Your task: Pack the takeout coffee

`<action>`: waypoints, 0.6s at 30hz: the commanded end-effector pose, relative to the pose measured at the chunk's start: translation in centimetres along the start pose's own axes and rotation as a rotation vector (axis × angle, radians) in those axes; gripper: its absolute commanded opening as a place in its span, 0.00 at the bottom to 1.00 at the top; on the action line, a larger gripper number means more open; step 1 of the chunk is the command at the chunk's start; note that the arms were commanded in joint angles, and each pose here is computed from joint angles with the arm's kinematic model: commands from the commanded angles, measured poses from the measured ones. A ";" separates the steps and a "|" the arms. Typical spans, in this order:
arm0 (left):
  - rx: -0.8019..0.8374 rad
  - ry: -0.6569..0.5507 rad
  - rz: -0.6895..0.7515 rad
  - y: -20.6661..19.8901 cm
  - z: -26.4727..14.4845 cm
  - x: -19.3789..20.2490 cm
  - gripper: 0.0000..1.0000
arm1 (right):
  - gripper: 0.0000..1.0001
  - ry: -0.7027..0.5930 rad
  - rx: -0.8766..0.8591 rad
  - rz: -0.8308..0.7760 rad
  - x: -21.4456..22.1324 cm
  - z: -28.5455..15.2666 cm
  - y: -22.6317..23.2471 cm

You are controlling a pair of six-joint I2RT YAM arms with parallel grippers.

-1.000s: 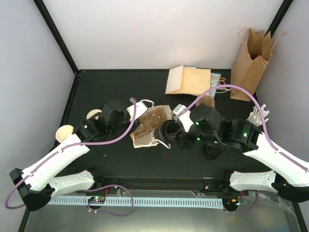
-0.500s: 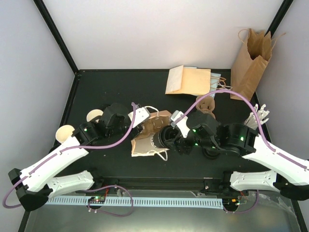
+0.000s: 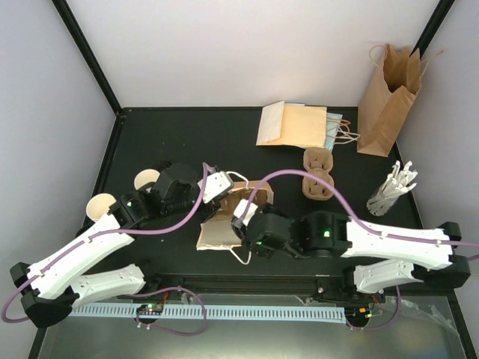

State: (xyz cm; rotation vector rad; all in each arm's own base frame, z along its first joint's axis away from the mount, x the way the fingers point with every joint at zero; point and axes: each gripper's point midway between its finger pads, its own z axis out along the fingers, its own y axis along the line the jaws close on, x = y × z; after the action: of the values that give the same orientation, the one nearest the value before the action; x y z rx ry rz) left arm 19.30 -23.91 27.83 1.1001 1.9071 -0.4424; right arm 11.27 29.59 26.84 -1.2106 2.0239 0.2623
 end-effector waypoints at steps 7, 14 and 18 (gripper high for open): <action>0.067 -0.030 -0.038 -1.5 -0.9 -0.2 0.02 | 0.68 0.007 0.190 -0.149 -0.6 3.0 -0.6; 0.093 -0.055 -0.054 -2.0 -1.2 0.1 0.02 | 0.65 -0.033 0.256 -0.188 -1.5 3.7 -1.1; 0.094 -0.050 -0.053 -2.1 -1.3 0.5 0.02 | 0.65 -0.080 0.303 -0.172 -2.5 3.8 -1.6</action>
State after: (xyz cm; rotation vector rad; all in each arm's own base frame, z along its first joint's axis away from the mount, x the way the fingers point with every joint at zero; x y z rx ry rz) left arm 17.47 -23.72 27.66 1.0959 1.8986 -0.5361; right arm 14.00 31.54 24.66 -1.2475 1.8736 -0.0527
